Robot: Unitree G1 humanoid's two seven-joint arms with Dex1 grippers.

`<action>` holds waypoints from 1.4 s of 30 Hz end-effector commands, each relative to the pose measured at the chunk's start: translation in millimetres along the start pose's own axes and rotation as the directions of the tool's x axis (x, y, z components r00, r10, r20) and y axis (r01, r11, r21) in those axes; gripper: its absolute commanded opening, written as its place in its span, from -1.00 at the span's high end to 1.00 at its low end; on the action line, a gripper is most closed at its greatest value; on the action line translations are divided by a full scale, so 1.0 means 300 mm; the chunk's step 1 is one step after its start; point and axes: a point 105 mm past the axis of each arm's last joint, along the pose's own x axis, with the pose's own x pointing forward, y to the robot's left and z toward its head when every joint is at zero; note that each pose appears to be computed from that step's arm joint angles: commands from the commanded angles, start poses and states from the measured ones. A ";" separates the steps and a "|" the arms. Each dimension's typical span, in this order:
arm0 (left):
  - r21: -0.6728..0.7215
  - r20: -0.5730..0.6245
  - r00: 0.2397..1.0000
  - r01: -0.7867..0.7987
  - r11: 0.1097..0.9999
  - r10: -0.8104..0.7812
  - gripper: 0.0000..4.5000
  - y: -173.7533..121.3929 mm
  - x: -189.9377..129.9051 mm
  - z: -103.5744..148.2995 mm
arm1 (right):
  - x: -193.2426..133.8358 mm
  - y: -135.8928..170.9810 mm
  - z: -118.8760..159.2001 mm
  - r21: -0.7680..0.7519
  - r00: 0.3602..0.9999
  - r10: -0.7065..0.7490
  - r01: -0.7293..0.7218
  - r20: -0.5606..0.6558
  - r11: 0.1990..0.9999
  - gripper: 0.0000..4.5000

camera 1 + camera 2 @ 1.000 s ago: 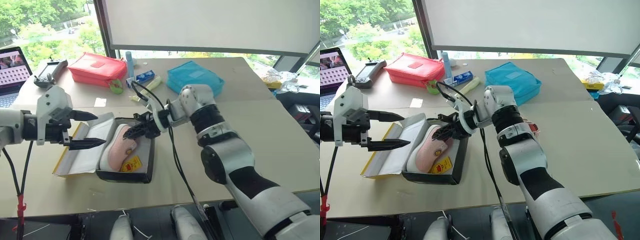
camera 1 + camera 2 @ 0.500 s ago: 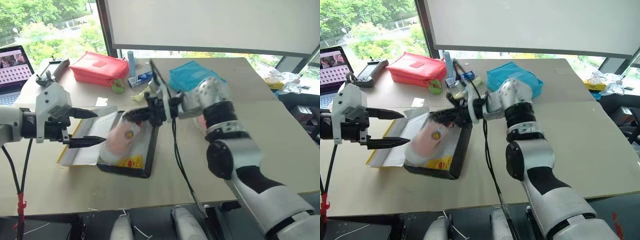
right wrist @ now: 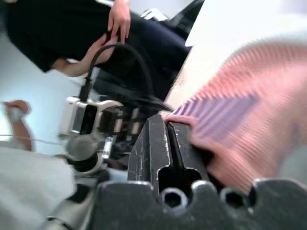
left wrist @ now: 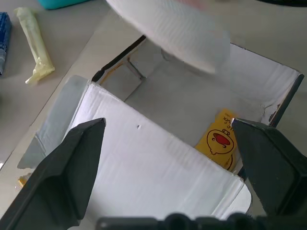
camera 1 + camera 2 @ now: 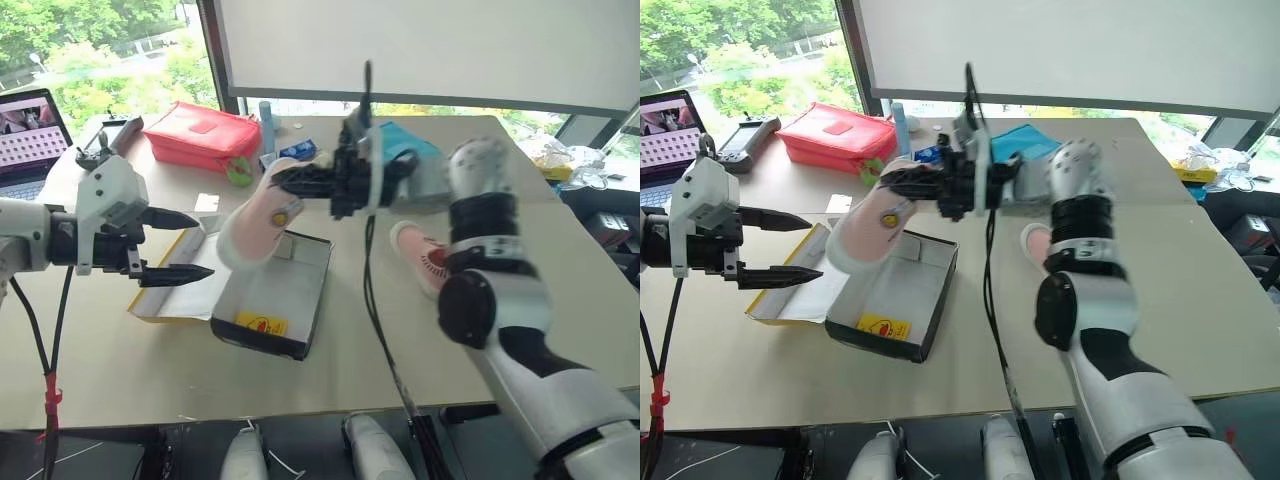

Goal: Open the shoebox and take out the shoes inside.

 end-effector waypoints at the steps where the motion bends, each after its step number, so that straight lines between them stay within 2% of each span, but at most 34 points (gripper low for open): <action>1: 0.045 0.012 1.000 -0.006 0.999 0.006 -1.00 0.007 -0.002 0.023 | -0.131 0.042 0.121 -0.358 0.992 -0.120 0.125 0.038 0.925 0.98; 2: 0.046 0.012 1.000 -0.005 0.999 0.004 -1.00 0.007 0.001 0.021 | -0.162 0.032 0.141 -0.424 0.985 -0.165 0.170 0.047 0.890 0.98; 4: 0.048 0.020 1.000 0.002 0.999 -0.003 -1.00 0.008 0.011 0.023 | -0.242 -0.022 0.162 -0.591 0.951 -0.308 0.265 0.029 0.762 0.98; 5: 0.048 0.026 1.000 0.007 0.999 -0.008 -1.00 0.006 0.017 0.024 | -0.296 -0.064 0.180 -0.655 0.912 -0.408 0.331 0.038 0.679 0.98; 6: 0.047 0.029 1.000 0.010 0.999 -0.012 -1.00 0.004 0.022 0.024 | -0.365 -0.122 0.201 -0.695 0.847 -0.528 0.417 0.063 0.586 0.98; 9: 0.043 0.035 0.999 0.014 0.999 -0.015 -1.00 0.000 0.032 0.021 | -0.494 -0.220 0.224 -0.736 0.710 -0.696 0.529 0.111 0.422 0.98; 10: 0.040 0.037 0.999 0.015 0.999 -0.016 -1.00 -0.001 0.034 0.019 | -0.522 -0.240 0.227 -0.744 0.681 -0.722 0.545 0.125 0.386 0.98; 13: 0.035 0.038 0.999 0.016 0.999 -0.018 -1.00 -0.004 0.039 0.014 | -0.649 -0.314 0.228 -0.767 0.507 -0.843 0.608 0.178 0.204 0.98; 15: 0.032 0.037 0.999 0.015 0.999 -0.016 -1.00 -0.005 0.040 0.012 | -0.718 -0.332 0.234 -0.765 0.415 -0.885 0.634 0.213 0.113 0.98; 17: 0.026 0.035 0.999 0.013 1.000 -0.014 -1.00 -0.007 0.038 0.009 | -0.774 -0.338 0.231 -0.779 0.349 -0.911 0.625 0.218 0.053 0.98; 22: 0.011 0.029 1.000 0.009 1.000 -0.009 -1.00 -0.016 0.034 -0.002 | -0.856 -0.335 0.175 -0.891 0.289 -0.953 0.452 0.088 0.055 0.98; 24: 0.002 0.026 1.000 0.008 1.000 -0.008 -1.00 -0.019 0.034 -0.010 | -0.919 -0.331 0.155 -0.897 0.233 -0.971 0.440 0.060 0.050 0.98; 26: -0.004 0.023 1.000 0.004 1.000 -0.004 -1.00 -0.022 0.032 -0.016 | -0.928 -0.330 0.136 -0.894 0.247 -0.969 0.438 0.022 0.092 0.98; 27: -0.008 0.025 1.000 -0.001 1.000 0.002 -1.00 -0.023 0.031 -0.018 | -0.898 -0.340 0.127 -0.896 0.281 -0.960 0.426 0.001 0.124 0.98; 30: -0.042 0.046 0.999 -0.006 0.999 0.008 -1.00 -0.029 0.036 -0.018 | -0.762 -0.377 0.097 -0.907 0.408 -0.910 0.354 -0.071 0.230 0.98; 35: -0.046 0.067 0.998 0.009 0.999 -0.006 -1.00 -0.052 0.056 -0.007 | -0.586 -0.468 -0.007 -0.910 0.481 -0.852 0.227 -0.205 0.347 0.98; 39: -0.046 0.064 0.998 -0.004 0.999 0.007 -1.00 -0.056 0.048 -0.003 | -0.502 -0.521 -0.058 -0.899 0.499 -0.838 0.230 -0.221 0.374 0.47; 42: -0.055 0.059 0.998 -0.015 0.998 0.018 -1.00 -0.059 0.040 -0.006 | -0.470 -0.489 0.021 -0.872 0.577 -0.813 0.358 -0.073 0.332 0.00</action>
